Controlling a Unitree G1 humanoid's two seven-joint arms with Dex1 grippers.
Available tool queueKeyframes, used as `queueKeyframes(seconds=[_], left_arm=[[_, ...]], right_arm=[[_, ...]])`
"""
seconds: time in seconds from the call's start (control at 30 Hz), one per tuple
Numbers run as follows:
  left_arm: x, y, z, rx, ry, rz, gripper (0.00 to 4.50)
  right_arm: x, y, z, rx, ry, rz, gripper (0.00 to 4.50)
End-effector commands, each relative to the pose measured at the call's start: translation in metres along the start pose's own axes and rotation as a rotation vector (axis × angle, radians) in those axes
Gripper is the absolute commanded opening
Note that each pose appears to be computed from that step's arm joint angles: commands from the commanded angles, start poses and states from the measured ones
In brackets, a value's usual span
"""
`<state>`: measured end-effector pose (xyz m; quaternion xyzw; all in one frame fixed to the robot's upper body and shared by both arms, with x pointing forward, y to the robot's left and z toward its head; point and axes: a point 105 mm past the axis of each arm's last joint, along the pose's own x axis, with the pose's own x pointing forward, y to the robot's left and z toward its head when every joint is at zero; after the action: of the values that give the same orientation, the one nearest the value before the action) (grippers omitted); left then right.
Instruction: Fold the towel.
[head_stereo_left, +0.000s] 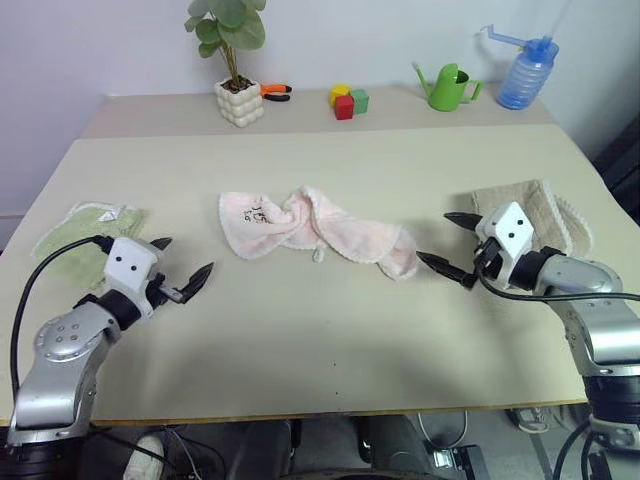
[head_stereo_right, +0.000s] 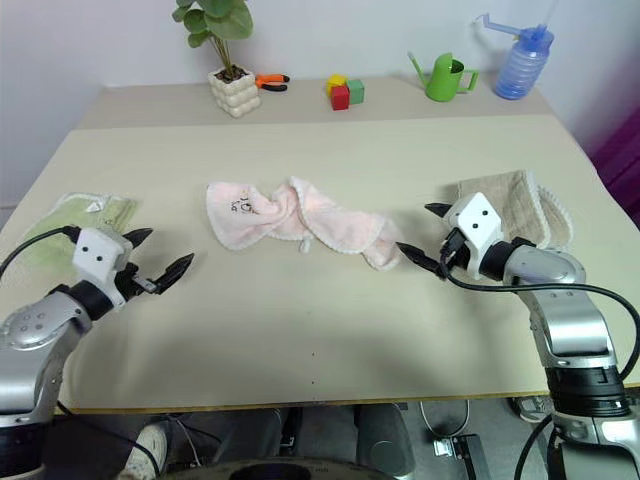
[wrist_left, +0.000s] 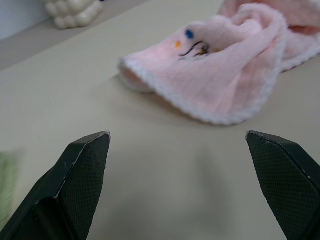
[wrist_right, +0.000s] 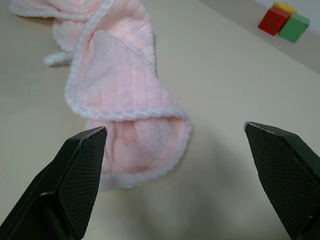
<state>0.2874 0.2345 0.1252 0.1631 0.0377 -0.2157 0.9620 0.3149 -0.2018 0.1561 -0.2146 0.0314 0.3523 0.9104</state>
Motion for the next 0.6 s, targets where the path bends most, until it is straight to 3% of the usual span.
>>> queueKeyframes(seconds=[0.03,0.23,0.43,0.6], left_arm=[[0.004,-0.010,0.007,0.038,-0.029,-0.045,4.46],[0.011,-0.030,0.006,0.049,-0.040,-0.115,4.46],[0.027,-0.082,-0.003,0.154,0.002,-0.302,4.46],[0.054,-0.084,0.000,0.226,-0.003,-0.196,4.46]], right_arm=[[0.003,0.006,0.013,-0.014,-0.048,0.012,4.50],[0.008,0.014,0.014,-0.015,-0.051,0.039,4.50],[0.017,0.022,0.014,-0.016,-0.074,0.054,4.50],[0.023,0.032,0.012,-0.003,-0.096,0.060,4.50]])
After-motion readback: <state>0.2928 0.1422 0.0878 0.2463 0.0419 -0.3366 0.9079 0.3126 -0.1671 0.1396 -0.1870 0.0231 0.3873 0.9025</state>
